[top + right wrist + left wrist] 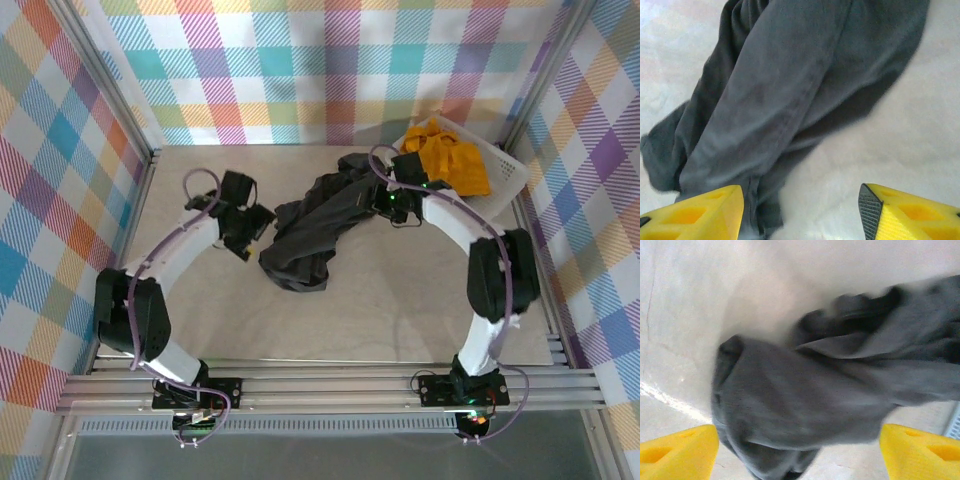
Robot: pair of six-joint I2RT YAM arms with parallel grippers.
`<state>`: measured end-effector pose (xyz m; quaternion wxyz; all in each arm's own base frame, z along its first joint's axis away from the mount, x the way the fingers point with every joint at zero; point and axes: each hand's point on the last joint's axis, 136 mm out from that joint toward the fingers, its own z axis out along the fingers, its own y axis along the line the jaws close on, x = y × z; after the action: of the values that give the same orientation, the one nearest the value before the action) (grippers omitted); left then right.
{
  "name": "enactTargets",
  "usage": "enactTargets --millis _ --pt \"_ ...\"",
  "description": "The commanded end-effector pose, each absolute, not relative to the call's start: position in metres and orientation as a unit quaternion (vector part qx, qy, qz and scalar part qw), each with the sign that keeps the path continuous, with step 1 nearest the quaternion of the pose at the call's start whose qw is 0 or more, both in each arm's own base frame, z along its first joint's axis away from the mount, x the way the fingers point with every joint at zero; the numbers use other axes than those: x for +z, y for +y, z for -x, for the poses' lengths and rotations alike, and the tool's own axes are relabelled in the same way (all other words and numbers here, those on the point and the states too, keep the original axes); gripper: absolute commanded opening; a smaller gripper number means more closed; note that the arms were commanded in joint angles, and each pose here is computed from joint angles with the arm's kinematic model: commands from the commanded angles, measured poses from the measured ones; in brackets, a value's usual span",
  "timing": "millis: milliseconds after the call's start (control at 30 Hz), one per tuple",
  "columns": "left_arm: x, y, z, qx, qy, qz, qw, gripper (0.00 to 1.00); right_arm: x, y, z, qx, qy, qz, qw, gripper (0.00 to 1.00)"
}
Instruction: Fold and stack the t-shirts
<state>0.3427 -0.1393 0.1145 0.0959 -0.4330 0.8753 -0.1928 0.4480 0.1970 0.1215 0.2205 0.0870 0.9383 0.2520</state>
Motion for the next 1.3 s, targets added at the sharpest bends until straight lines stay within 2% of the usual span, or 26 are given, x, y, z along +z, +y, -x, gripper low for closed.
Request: enactTargets --millis 0,100,233,333,400,433,500,600,667,700,767,833,1033,1267 --pt "0.099 -0.164 -0.339 -0.248 0.843 0.473 0.069 0.84 0.111 0.197 -0.477 0.251 0.938 -0.111 0.213 0.62" --pt "0.082 -0.168 -0.332 -0.243 0.837 0.488 0.056 0.78 0.093 0.204 -0.496 0.257 0.939 -0.118 0.194 0.61" --pt "0.064 -0.173 -0.320 -0.229 0.834 0.501 0.035 0.58 0.074 0.215 -0.512 0.269 0.938 -0.130 0.172 0.57" --pt "0.061 -0.176 -0.309 -0.214 0.835 0.506 0.026 0.56 0.062 0.217 -0.518 0.269 0.939 -0.141 0.161 0.52" --pt "0.063 -0.179 -0.301 -0.208 0.835 0.508 0.029 0.57 0.056 0.219 -0.520 0.271 0.939 -0.144 0.157 0.40" --pt "0.065 -0.180 -0.298 -0.204 0.836 0.507 0.032 0.59 0.054 0.220 -0.521 0.270 0.939 -0.145 0.155 0.31" --pt "0.062 -0.180 -0.289 -0.186 0.842 0.506 0.028 0.64 0.056 0.219 -0.522 0.270 0.939 -0.144 0.158 0.20" --pt "0.049 -0.178 -0.287 -0.176 0.843 0.508 0.027 0.58 0.072 0.217 -0.523 0.273 0.934 -0.141 0.185 0.06" --pt "0.043 -0.172 -0.296 -0.170 0.844 0.507 0.045 0.47 0.088 0.215 -0.524 0.275 0.930 -0.134 0.205 0.00" --pt "0.043 -0.169 -0.301 -0.167 0.844 0.507 0.052 0.37 0.095 0.215 -0.523 0.277 0.928 -0.130 0.211 0.00" --pt "0.046 -0.161 -0.316 -0.166 0.842 0.509 0.072 0.10 0.111 0.214 -0.521 0.280 0.926 -0.125 0.221 0.00" --pt "0.057 -0.148 -0.331 -0.159 0.840 0.510 0.097 0.00 0.128 0.214 -0.518 0.287 0.922 -0.119 0.232 0.00" --pt "0.112 -0.107 -0.383 -0.184 0.822 0.511 0.169 0.00 0.186 0.220 -0.515 0.321 0.904 -0.102 0.262 0.00" --pt "0.230 -0.055 -0.459 -0.255 0.764 0.509 0.304 0.00 0.276 0.241 -0.545 0.381 0.864 -0.059 0.324 0.00"
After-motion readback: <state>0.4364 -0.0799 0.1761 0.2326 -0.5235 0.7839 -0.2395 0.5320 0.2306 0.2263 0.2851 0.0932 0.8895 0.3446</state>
